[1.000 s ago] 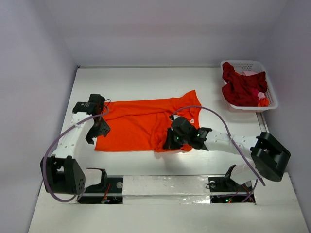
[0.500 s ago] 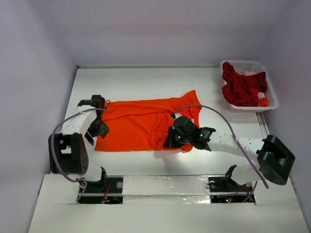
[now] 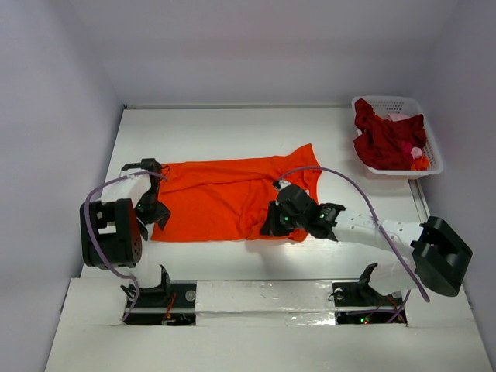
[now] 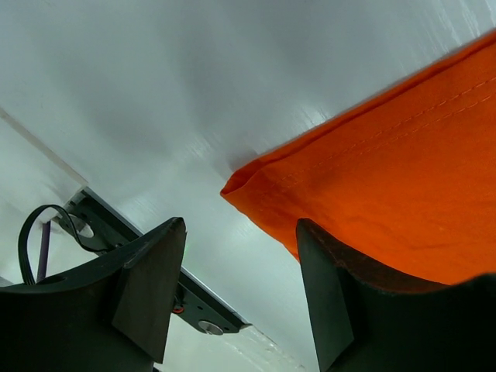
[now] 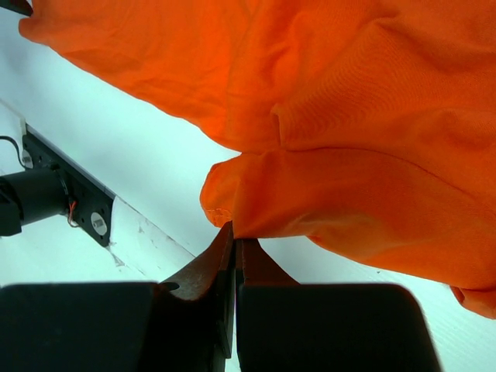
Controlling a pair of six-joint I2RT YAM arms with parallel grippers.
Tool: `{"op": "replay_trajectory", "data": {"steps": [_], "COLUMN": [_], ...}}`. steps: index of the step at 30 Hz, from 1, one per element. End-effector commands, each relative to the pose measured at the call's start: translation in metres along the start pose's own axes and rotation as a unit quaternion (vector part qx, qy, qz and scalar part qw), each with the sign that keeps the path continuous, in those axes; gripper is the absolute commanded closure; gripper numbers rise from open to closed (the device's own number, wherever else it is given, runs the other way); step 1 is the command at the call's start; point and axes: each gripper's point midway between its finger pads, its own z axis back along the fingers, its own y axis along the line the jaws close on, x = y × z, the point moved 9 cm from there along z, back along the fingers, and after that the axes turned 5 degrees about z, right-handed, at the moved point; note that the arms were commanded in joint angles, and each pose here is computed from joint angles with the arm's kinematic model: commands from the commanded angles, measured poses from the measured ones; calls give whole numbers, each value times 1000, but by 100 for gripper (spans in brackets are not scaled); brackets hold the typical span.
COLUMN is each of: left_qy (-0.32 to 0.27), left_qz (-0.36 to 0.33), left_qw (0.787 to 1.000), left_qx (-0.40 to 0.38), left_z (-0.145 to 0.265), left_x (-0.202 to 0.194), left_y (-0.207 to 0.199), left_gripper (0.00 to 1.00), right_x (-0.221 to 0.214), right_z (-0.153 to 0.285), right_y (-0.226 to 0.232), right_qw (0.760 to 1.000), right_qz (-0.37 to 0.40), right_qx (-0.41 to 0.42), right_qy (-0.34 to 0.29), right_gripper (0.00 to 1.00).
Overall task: Fold and stack the t-shirts
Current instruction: Grap the side of the flattened tshirt closest away from the robot with both arms
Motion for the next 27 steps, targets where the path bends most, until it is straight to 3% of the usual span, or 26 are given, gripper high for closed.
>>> {"op": "replay_trajectory", "data": {"steps": [1,12,27], "left_qy": [39,52,51], "left_qz": [-14,-13,-8], "left_qw": [999,999,999], "left_qx": [11,7,9], "left_z": [-4,-14,-19], "left_x": [-12,-17,-13], "left_y": [7,4,4], "left_gripper": [44,46,59], "right_x": [7,8,9], "right_z": [3,3,4], "right_y": [9,9,9], "right_qw": [999,999,999], "right_qz": [11,16,17], "right_qx": [20,18,20], "right_qy": [-25,-29,-31], "right_gripper": [100,100,100]}}
